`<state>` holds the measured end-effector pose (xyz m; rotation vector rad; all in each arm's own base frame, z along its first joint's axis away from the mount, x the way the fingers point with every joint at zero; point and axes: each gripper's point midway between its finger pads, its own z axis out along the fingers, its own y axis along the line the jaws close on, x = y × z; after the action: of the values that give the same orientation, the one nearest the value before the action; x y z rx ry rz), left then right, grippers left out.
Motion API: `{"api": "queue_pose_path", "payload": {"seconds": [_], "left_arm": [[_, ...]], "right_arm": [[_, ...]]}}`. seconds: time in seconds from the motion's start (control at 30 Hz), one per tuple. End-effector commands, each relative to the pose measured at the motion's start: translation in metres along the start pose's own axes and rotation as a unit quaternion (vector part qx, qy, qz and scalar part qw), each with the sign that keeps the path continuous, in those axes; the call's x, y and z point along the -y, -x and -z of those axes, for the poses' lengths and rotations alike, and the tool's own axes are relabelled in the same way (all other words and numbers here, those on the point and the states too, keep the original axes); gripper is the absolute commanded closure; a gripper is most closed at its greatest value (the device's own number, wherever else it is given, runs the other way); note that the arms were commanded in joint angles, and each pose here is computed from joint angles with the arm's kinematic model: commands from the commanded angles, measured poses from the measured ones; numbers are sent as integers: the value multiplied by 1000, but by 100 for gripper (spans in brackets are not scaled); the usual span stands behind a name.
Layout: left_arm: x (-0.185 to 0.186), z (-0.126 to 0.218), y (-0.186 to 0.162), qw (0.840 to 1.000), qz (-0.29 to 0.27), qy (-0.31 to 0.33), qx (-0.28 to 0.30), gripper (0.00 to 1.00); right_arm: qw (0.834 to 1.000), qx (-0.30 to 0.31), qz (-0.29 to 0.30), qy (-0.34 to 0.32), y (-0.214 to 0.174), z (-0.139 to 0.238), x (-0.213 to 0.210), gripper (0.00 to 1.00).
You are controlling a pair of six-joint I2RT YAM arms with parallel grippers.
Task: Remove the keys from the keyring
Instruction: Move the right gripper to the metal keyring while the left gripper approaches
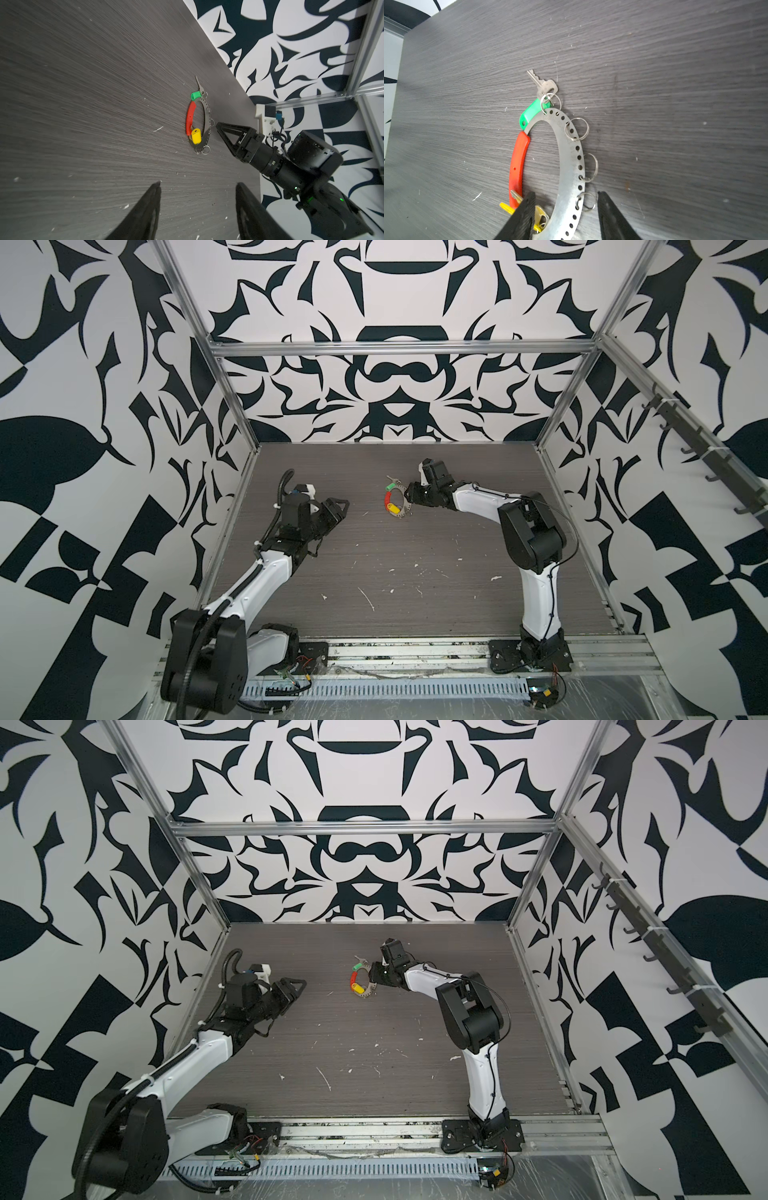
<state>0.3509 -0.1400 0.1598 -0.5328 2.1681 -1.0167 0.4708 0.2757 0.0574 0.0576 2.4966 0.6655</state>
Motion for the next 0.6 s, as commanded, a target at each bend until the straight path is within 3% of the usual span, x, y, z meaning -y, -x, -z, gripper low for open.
{"api": "queue_pose_path", "payload": {"seconds": [0.0, 0.33, 0.57], "left_arm": [[-2, -16, 3, 1000, -3, 14, -20, 43], [-4, -25, -6, 999, 7, 11, -46, 44], [0, -21, -8, 999, 7, 3, -52, 44]], "right_arm": [[1000, 16, -22, 12, 10, 3, -11, 49], [996, 6, -88, 30, -6, -9, -5, 55], [993, 5, -109, 44, -25, 6, 0, 56]]}}
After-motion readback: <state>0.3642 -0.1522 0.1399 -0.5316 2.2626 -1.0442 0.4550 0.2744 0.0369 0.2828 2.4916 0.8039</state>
